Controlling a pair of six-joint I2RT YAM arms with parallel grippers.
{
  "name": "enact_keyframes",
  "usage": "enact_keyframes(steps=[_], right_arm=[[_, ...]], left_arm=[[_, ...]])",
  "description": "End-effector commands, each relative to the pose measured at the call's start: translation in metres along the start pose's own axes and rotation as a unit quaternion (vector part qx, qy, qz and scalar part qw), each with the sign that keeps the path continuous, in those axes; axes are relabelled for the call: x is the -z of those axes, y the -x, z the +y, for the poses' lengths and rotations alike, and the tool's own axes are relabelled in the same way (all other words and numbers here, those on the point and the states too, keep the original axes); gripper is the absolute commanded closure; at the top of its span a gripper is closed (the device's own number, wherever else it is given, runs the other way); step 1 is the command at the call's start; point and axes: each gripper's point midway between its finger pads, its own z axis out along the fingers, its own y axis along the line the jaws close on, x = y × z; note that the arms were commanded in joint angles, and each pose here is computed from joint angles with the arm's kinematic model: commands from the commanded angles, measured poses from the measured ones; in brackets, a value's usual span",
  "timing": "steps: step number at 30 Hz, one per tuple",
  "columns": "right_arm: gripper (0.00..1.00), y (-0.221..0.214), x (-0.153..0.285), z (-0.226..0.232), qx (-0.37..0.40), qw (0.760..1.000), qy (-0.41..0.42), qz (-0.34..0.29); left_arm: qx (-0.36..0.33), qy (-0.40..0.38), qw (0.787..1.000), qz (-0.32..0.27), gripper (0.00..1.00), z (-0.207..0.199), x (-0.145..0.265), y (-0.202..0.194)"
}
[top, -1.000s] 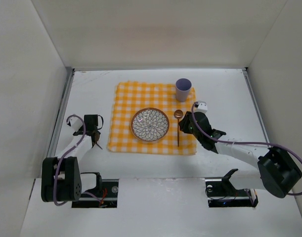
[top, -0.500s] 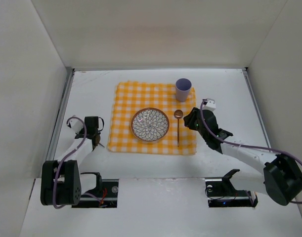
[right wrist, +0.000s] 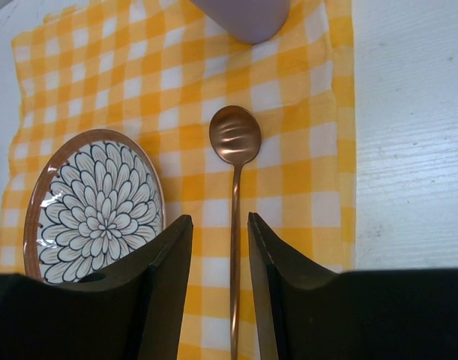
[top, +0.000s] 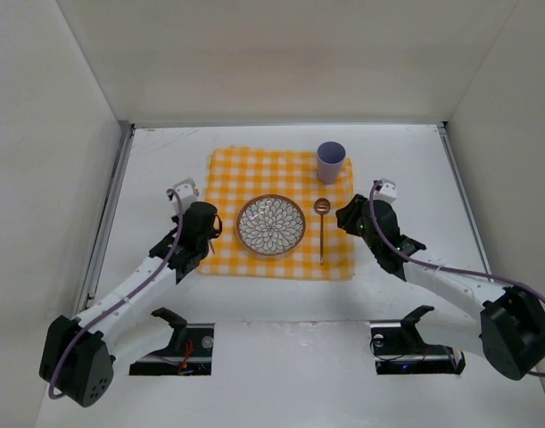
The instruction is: Set the dinner table for one person
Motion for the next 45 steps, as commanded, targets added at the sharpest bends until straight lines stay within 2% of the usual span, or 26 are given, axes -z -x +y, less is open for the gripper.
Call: enact_keyframes(steps=[1,7,15,29,45], right_arm=[[0.58,0.024,0.005,0.003,-0.021,0.999,0.010,-0.043],[0.58,0.024,0.007,0.000,-0.023,0.999,0.006,-0.048],[0.58,0.016,-0.005,-0.012,-0.013,0.999,-0.022,-0.040],[0.58,0.023,0.001,-0.006,-0.015,0.999,-0.011,-0.051],[0.58,0.022,-0.001,-0.007,-0.012,0.999,-0.014,-0.048]], left_arm=[[-0.085,-0.032,0.996,0.010,0.97,-0.021,0.007,-0.010],[-0.127,-0.067,0.989,0.019,0.97,-0.051,0.004,-0.021],[-0.236,-0.044,0.971,0.020,0.97,-0.059,-0.004,-0.036],[-0.278,-0.042,0.960,0.009,0.96,-0.069,-0.021,-0.050],[-0.296,-0.018,0.954,0.038,0.96,-0.062,-0.039,-0.068]])
